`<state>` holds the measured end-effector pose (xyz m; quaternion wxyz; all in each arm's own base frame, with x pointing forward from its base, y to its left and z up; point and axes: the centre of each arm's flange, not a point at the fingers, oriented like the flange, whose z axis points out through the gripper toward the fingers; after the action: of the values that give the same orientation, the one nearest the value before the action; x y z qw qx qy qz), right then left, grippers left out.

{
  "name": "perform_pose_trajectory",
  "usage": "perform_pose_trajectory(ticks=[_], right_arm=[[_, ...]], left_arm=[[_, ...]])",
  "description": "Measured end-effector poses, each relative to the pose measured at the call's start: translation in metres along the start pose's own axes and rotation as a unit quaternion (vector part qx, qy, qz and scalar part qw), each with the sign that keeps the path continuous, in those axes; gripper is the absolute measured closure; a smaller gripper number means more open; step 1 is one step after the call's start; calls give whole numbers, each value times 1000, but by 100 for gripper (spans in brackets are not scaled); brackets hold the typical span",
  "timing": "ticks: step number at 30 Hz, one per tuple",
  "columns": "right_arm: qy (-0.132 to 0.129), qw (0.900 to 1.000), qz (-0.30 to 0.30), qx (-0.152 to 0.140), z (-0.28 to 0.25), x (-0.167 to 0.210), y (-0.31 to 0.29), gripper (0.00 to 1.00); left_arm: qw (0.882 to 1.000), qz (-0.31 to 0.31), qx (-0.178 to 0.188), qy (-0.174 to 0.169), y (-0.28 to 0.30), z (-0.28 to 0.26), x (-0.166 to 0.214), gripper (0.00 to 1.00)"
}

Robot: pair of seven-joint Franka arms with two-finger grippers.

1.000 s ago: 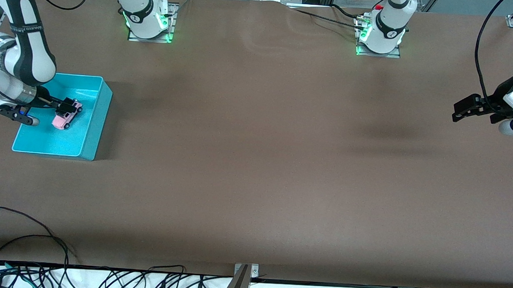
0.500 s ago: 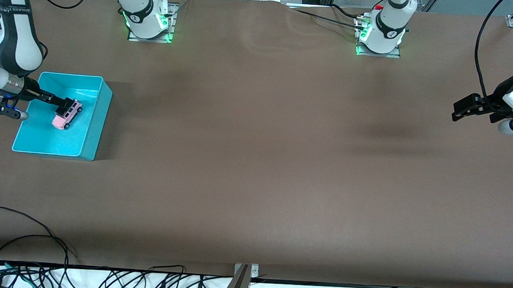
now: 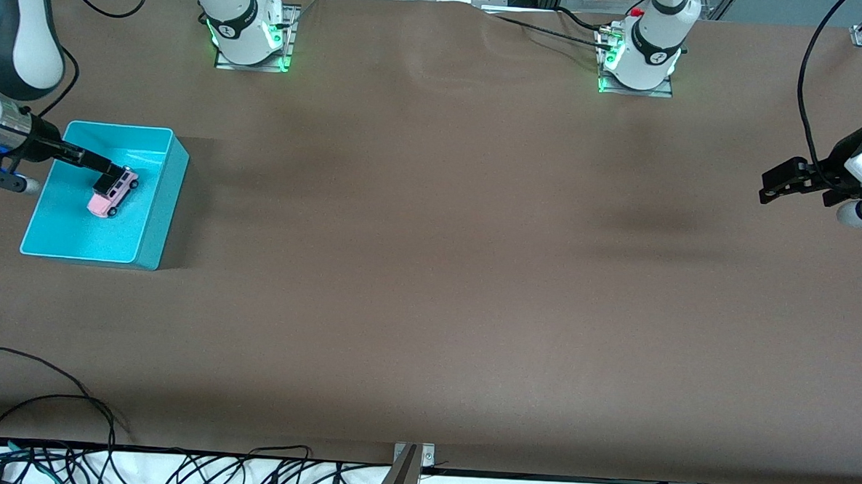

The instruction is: Wind and store pink jeep toy

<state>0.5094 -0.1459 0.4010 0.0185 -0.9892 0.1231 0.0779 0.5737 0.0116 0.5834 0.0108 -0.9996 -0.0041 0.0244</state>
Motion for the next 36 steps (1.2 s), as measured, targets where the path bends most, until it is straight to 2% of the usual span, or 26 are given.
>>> perform_pose_trajectory(ticks=[6, 14, 25, 28, 36], right_arm=[[-16, 1000, -3, 2, -52, -2, -2, 0], [-35, 999, -19, 0, -90, -7, -20, 0], [-57, 998, -40, -4, -170, -28, -43, 0], [-55, 997, -46, -5, -188, -34, -49, 0], [-31, 997, -76, -12, -215, -41, -89, 0]], left_arm=[[1000, 0, 0, 0, 0, 0, 0, 0], [1000, 0, 0, 0, 0, 0, 0, 0], [1000, 0, 0, 0, 0, 0, 0, 0], [1000, 0, 0, 0, 0, 0, 0, 0], [1000, 0, 0, 0, 0, 0, 0, 0]])
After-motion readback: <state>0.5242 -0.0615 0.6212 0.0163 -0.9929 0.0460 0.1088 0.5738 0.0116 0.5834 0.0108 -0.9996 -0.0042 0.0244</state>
